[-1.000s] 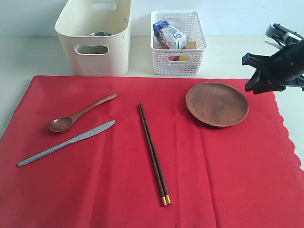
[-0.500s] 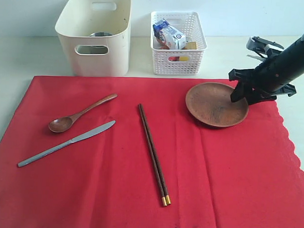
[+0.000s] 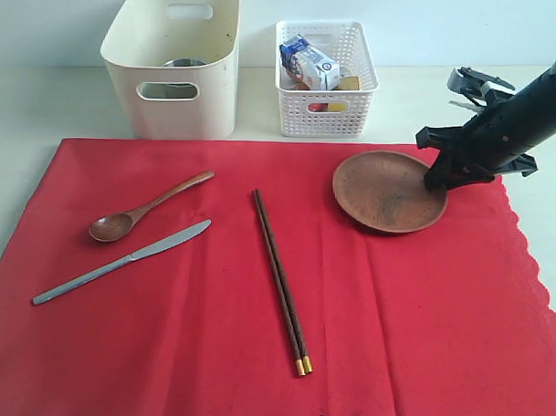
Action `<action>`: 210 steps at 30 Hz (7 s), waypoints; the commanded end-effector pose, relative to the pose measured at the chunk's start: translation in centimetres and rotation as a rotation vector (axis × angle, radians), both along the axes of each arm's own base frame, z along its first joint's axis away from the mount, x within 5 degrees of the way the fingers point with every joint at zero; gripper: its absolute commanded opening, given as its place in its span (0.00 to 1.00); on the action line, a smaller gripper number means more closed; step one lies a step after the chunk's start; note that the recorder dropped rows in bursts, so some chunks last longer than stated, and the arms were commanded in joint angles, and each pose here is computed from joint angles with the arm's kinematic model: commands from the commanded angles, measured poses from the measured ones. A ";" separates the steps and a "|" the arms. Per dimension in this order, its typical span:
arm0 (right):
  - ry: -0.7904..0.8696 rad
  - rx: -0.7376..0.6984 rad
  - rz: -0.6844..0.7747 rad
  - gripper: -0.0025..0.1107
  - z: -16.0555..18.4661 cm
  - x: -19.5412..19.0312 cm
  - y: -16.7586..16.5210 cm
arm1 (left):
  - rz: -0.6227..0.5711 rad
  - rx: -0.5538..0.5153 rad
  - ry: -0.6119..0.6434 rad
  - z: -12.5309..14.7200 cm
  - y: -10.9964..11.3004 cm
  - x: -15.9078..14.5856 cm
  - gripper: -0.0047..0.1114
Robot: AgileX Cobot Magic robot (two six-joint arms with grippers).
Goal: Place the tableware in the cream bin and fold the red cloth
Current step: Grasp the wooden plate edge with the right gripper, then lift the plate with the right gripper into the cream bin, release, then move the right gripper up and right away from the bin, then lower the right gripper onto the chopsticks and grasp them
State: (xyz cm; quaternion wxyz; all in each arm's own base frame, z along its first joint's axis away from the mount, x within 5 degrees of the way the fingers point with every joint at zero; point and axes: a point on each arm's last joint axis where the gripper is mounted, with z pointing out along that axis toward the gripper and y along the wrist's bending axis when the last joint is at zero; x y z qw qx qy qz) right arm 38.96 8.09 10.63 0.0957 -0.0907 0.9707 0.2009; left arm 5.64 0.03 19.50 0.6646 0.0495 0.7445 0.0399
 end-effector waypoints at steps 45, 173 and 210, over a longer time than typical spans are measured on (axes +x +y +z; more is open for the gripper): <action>-0.250 0.636 0.068 0.02 13.2 -1.5 5.2 | -0.006 -0.006 -0.008 0.1 0.0 0.0 0.05; -0.185 -0.330 0.693 0.45 -0.7 -15.2 22.3 | -0.006 -0.006 -0.008 0.1 0.0 0.0 0.05; -0.218 -0.384 0.752 0.02 3.2 -15.3 21.9 | -0.006 -0.006 -0.008 0.1 0.0 0.0 0.05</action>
